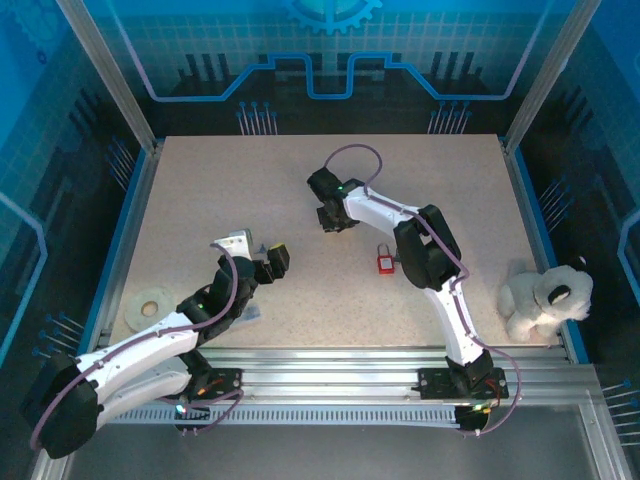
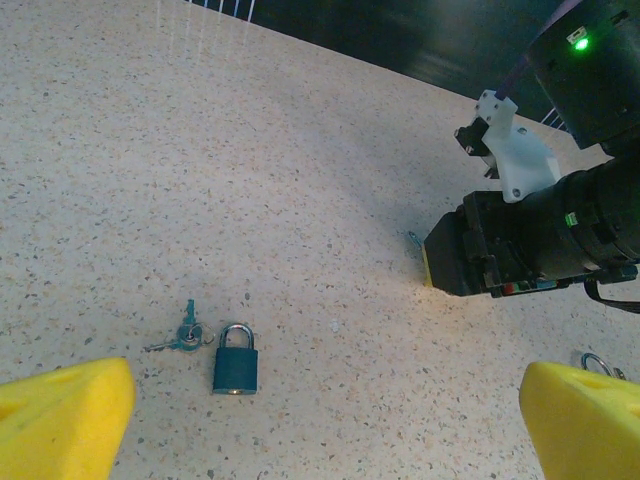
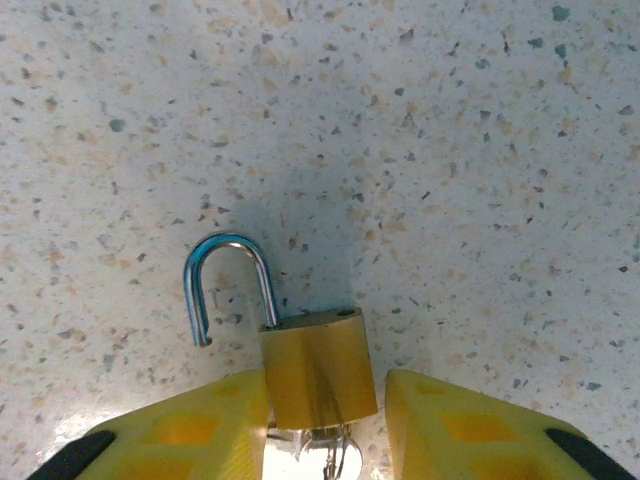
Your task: Lock with the key
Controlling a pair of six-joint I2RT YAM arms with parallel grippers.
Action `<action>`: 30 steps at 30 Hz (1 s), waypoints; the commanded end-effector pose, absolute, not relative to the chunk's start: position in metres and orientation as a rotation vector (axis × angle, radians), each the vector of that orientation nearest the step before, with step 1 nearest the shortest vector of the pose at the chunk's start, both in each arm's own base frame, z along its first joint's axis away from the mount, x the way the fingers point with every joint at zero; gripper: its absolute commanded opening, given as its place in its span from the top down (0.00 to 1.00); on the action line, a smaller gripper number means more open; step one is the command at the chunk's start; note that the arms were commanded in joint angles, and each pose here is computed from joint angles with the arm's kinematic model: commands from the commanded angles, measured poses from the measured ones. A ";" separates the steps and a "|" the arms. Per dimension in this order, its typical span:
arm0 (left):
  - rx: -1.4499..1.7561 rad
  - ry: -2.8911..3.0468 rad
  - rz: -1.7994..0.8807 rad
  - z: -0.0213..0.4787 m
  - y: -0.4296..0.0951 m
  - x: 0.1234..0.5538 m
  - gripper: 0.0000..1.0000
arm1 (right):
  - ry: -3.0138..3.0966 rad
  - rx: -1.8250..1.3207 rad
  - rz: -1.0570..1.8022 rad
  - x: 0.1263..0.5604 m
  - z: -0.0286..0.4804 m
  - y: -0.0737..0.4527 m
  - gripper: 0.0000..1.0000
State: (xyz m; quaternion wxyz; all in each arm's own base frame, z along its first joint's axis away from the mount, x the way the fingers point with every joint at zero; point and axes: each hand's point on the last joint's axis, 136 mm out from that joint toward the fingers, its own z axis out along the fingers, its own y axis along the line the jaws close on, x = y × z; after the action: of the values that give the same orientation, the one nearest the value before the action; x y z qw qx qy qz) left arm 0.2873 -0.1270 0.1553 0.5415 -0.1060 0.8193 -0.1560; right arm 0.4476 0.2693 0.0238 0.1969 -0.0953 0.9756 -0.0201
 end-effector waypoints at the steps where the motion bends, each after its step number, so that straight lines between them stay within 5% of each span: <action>1: -0.273 1.922 -0.370 0.164 -0.126 0.290 0.01 | 2.794 -0.254 -0.070 0.444 -0.001 0.261 0.66; 30: -0.271 1.925 -0.367 0.164 -0.127 0.290 0.01 | 2.763 -0.241 0.119 0.424 0.020 0.267 0.77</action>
State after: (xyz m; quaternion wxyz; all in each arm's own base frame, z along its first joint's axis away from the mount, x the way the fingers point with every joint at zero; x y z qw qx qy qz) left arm 0.2874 -0.1270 0.1543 0.5404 -0.1056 0.8203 -0.1549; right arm 0.4393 0.2700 0.0220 0.2034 -0.0879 0.9748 0.0271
